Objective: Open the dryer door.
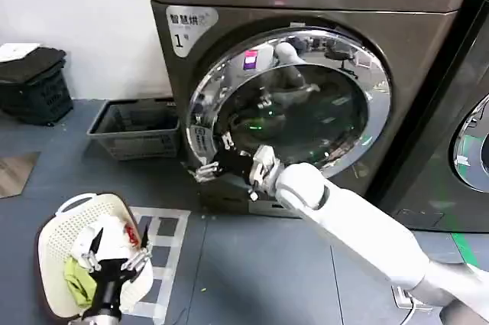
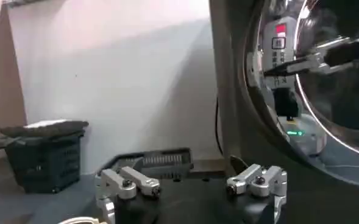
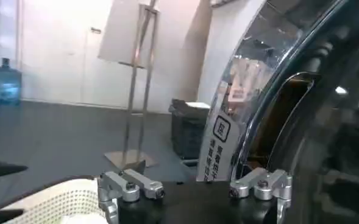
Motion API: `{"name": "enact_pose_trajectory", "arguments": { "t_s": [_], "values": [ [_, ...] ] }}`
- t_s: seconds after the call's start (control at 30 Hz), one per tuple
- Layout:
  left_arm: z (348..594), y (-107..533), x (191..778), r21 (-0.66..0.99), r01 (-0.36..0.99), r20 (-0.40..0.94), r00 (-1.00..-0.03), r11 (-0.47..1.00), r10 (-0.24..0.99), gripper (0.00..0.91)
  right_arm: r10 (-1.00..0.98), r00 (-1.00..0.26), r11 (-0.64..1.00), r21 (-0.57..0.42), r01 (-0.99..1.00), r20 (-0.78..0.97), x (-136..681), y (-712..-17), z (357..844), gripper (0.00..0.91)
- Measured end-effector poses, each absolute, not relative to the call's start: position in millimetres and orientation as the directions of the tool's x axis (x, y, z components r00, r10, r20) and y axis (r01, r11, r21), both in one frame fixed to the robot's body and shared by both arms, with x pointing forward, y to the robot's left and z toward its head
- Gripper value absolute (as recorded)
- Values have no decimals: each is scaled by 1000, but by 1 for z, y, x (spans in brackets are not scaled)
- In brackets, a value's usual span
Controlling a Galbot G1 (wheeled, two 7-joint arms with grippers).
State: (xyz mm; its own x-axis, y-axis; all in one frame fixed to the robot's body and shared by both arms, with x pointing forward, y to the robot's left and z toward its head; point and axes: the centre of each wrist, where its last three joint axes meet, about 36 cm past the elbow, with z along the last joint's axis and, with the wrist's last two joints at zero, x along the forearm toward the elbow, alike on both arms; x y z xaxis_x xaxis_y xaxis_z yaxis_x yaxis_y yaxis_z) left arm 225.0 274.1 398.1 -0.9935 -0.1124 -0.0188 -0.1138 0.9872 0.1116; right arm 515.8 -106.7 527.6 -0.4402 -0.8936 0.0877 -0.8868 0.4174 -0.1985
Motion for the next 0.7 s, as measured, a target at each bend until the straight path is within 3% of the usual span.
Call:
{"name": "enact_pose_trajectory", "arguments": {
  "t_s": [0.7],
  "values": [
    [437,308,287,97,-74,-118,-991,993,-62,907,-934,-349,328,-198,-924,78,473,-129,526,907]
  ]
}}
